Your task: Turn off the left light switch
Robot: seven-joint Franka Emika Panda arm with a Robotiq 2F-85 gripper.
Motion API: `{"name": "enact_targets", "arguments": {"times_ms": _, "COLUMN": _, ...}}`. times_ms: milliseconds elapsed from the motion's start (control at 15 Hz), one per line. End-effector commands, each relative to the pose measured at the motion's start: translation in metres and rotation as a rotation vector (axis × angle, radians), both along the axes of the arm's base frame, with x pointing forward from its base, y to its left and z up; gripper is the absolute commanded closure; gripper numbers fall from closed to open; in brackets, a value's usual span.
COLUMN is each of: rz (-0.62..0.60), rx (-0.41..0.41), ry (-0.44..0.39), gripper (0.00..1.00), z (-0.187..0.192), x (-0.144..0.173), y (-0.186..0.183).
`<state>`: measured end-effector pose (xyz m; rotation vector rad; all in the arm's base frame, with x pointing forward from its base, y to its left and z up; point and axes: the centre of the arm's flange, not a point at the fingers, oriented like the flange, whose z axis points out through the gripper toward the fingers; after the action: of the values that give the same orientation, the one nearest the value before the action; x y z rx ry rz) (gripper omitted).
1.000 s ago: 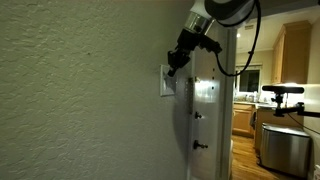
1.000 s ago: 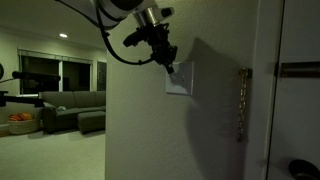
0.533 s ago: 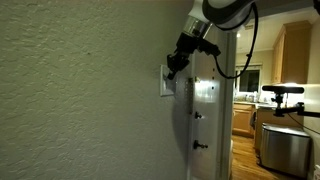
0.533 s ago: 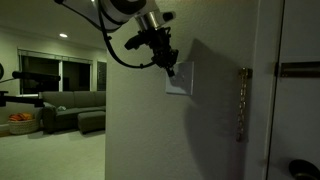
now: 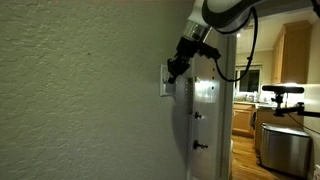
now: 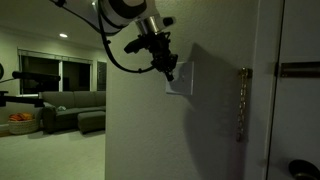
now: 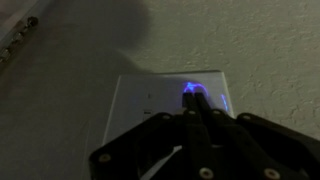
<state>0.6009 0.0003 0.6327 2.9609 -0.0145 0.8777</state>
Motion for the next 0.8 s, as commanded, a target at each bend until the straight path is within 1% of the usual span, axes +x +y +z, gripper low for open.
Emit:
{"name": "enact_targets", "arguments": {"times_ms": 0, "rz": 0.007, "rx": -0.001, "ry": 0.03, "gripper": 0.93, "z": -0.017, "x": -0.018, "y": -0.004}}
{"name": "enact_targets", "arguments": {"times_ms": 267, "rz": 0.001, "rx": -0.016, "ry": 0.048, "gripper": 0.93, "z": -0.002, "x": -0.054, "y": 0.0}}
{"name": "enact_targets", "arguments": {"times_ms": 333, "rz": -0.002, "rx": -0.021, "ry": 0.07, "gripper": 0.7, "z": -0.002, "x": -0.063, "y": 0.002}}
{"name": "enact_targets", "arguments": {"times_ms": 467, "rz": -0.012, "rx": -0.025, "ry": 0.125, "gripper": 0.64, "z": -0.008, "x": -0.076, "y": 0.003}}
{"name": "enact_targets", "arguments": {"times_ms": 667, "rz": -0.03, "rx": -0.022, "ry": 0.23, "gripper": 0.46, "z": -0.031, "x": -0.093, "y": 0.004}}
{"name": "enact_targets", "arguments": {"times_ms": 733, "rz": -0.032, "rx": -0.02, "ry": 0.265, "gripper": 0.38, "z": -0.043, "x": -0.097, "y": 0.004}}
